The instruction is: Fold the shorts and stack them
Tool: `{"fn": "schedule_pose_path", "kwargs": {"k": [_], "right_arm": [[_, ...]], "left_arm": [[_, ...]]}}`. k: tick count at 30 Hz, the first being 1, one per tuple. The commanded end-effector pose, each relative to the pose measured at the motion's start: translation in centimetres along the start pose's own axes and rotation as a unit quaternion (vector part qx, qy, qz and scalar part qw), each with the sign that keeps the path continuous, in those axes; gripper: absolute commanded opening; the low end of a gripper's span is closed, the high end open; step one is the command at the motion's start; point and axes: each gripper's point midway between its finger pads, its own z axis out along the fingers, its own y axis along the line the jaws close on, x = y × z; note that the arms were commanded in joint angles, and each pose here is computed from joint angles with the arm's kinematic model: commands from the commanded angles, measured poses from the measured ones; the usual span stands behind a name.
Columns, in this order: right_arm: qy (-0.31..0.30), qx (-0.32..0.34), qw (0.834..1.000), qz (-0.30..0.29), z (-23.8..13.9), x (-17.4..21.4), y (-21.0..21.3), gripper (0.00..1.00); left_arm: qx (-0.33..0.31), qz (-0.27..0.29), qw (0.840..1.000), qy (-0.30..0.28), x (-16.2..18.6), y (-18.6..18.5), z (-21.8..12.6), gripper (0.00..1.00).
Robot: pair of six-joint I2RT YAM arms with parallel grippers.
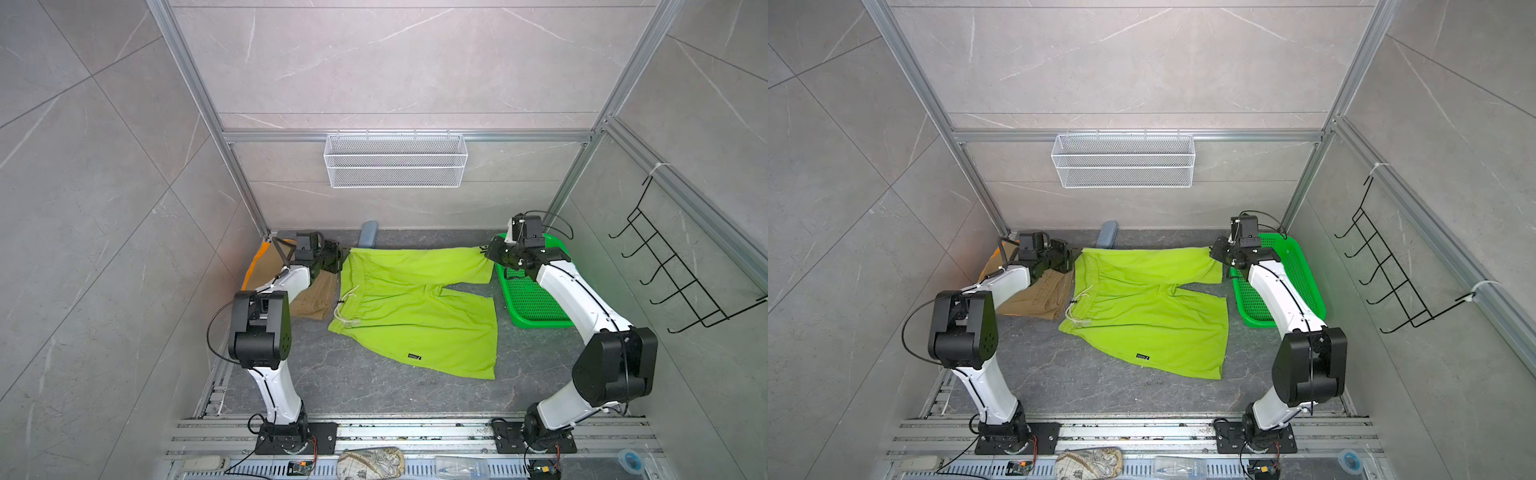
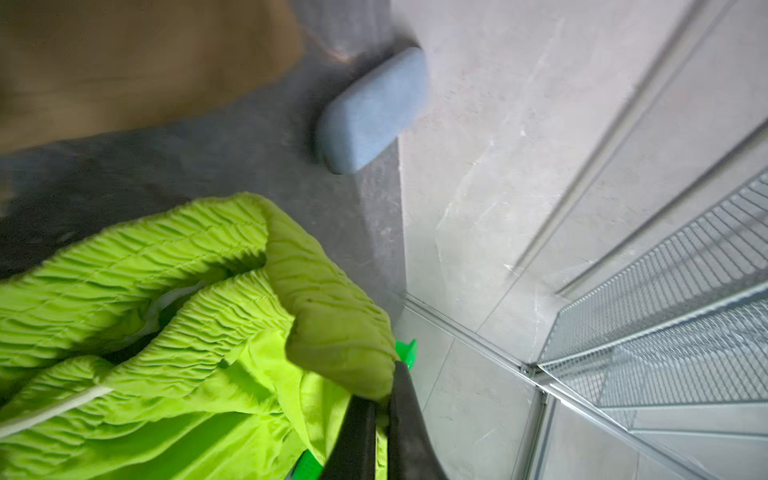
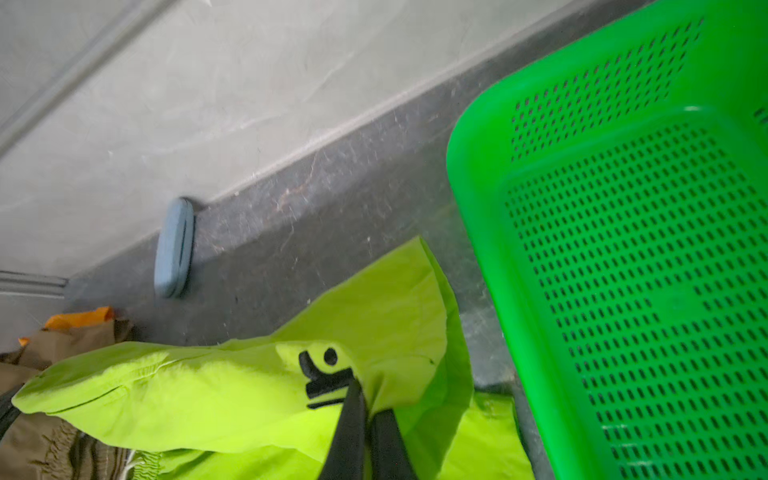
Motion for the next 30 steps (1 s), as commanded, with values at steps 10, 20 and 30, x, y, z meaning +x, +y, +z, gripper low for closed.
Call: {"fn": "schedule_pose_path", "kwargs": {"k": [10, 20, 30], "right_arm": [[0.016, -0.045, 0.999, 0.014, -7.1, 4.7, -0.4, 0.00], [0.182, 0.014, 0.983, 0.023, -4.4, 20.5, -5.3, 0.00], [0.281, 0.085, 0.956, 0.005, -0.3, 26.5, -7.3, 0.00]], "left_arm": [[-0.009, 0.139, 0.988, 0.060, 4.3, -2.1, -5.1, 0.00], [-0.152, 0.149, 0.975, 0.059, 5.7, 11.8, -10.1, 0.00], [-0.203, 0.115, 0.968, 0.088, 6.7, 19.1, -9.7, 0.00]]}}
